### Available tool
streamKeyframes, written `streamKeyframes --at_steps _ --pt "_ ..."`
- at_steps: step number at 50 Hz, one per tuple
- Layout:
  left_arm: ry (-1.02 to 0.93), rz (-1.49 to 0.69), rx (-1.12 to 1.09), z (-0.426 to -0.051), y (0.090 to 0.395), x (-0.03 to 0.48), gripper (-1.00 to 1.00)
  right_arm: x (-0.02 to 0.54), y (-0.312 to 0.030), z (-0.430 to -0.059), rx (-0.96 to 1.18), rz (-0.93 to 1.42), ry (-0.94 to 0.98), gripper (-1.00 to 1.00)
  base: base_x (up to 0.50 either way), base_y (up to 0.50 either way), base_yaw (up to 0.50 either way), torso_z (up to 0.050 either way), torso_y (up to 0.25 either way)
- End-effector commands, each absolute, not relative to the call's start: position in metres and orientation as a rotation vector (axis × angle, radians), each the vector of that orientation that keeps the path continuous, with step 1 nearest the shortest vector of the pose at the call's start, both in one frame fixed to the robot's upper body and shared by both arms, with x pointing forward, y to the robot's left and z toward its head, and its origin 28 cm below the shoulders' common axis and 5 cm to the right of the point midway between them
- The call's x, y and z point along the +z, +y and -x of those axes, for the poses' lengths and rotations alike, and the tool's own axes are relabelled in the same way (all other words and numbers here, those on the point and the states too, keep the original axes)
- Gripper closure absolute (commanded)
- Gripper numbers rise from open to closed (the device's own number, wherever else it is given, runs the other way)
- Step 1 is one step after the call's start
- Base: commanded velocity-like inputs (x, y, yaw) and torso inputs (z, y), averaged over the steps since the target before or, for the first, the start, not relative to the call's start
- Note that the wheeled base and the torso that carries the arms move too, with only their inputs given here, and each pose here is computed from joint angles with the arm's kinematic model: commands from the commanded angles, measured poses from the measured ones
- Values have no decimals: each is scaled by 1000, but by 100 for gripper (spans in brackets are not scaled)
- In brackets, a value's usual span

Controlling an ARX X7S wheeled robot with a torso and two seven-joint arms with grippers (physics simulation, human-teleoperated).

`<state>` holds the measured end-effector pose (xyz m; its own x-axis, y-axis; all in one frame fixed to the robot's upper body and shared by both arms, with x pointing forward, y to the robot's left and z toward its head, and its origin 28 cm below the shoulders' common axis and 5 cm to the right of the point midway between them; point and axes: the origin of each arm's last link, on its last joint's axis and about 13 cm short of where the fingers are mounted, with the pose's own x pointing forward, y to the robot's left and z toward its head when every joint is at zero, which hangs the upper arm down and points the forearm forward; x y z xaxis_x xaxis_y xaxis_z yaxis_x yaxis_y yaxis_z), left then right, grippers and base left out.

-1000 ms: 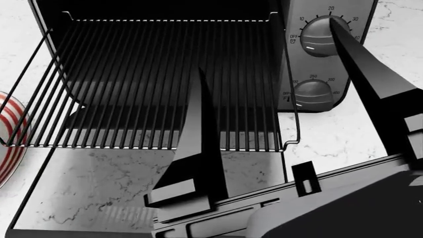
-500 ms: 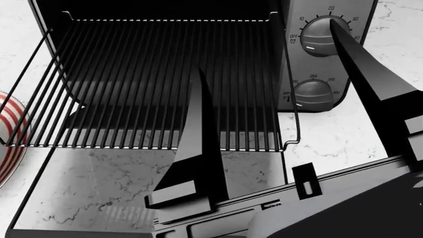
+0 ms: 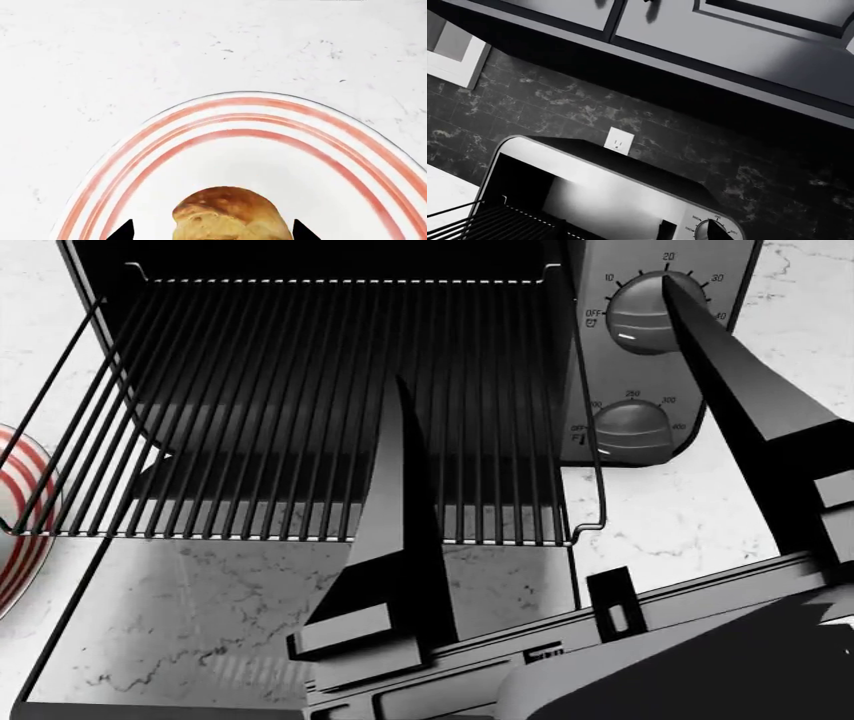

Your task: Pick the bread from the rack and place it on the plate on the counter.

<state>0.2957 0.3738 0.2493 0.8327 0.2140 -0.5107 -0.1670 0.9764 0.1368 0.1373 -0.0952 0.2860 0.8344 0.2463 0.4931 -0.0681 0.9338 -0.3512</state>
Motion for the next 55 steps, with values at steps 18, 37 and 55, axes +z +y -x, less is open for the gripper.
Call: streamKeyframes --at_steps 18,37,55 --pt "378 -129 155 -252 366 298 -100 285 -95 -137 176 325 -563 -100 0 0 0 0 0" --pt "304 -149 131 -225 361 310 -100 288 -92 -137 184 329 -574 -100 0 0 0 0 0" --pt "221 -210 128 -194 354 333 -100 289 -92 -137 183 327 -582 -100 0 0 0 0 0"
